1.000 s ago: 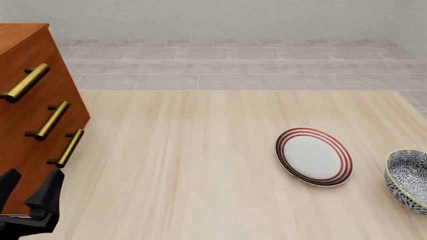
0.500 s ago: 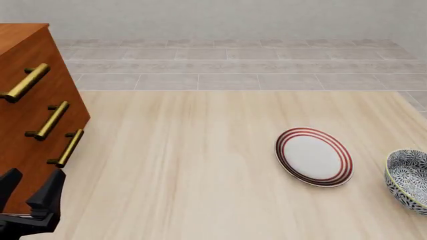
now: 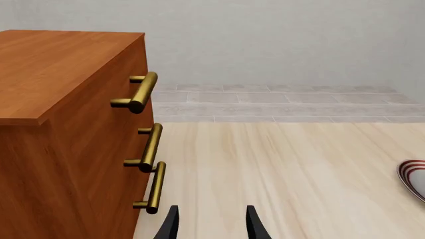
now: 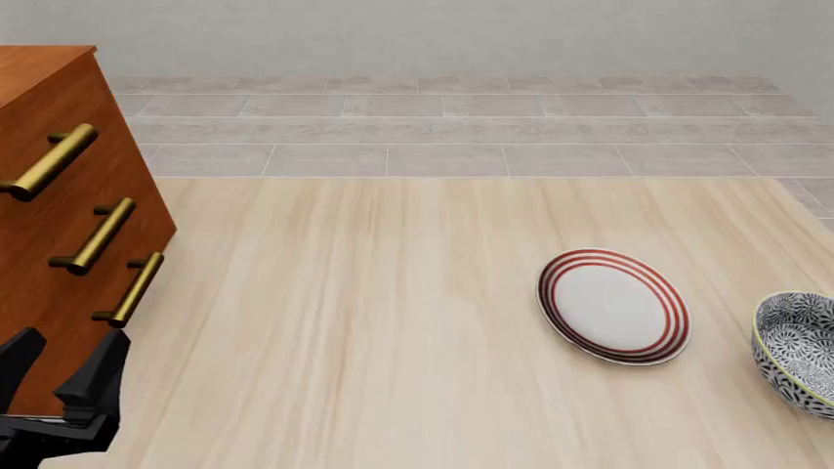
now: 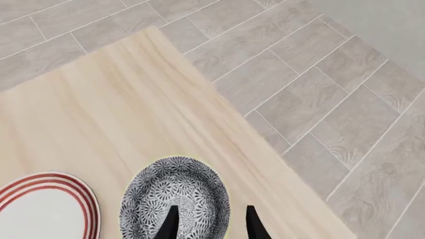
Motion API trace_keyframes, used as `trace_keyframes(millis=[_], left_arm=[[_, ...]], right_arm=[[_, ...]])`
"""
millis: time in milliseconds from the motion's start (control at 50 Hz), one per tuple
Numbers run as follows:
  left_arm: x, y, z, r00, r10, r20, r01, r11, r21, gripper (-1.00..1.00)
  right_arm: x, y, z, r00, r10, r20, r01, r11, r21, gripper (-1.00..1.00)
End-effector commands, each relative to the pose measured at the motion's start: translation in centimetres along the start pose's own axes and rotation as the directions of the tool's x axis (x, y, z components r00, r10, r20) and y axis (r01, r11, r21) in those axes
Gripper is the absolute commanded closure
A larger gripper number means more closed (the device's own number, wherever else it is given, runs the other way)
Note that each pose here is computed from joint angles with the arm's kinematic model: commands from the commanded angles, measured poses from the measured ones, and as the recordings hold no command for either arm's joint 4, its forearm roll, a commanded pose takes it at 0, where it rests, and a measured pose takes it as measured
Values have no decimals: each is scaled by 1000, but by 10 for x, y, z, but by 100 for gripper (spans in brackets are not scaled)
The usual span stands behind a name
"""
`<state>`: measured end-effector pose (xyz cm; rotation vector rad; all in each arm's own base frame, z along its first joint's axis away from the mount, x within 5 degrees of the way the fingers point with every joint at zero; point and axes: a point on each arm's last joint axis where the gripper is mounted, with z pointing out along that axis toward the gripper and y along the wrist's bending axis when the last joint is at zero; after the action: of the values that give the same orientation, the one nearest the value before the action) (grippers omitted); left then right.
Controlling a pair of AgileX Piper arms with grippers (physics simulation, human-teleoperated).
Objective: Put the bowl on top of the cabinet.
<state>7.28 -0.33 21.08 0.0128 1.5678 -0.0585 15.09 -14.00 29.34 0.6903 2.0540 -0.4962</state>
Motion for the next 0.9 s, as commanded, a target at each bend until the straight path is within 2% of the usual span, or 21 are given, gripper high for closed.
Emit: trace_keyframes(millis=[20,420,900], left_arm=[[0,0,1,1000,1,-2,-1,1000,1,-100],[0,0,0,1000,3,-4,-3,1000,0,-100],[0,0,1,1000,6,-7,-6,1000,-2,-100]], right_arm=[[8,-7,14,1000,15,-25,-15,999,30,-100],[27,-17,40,997,38,-72,-33,997,65,-100],[42,-17,63,992,37,-119,-30,998,61,-100]])
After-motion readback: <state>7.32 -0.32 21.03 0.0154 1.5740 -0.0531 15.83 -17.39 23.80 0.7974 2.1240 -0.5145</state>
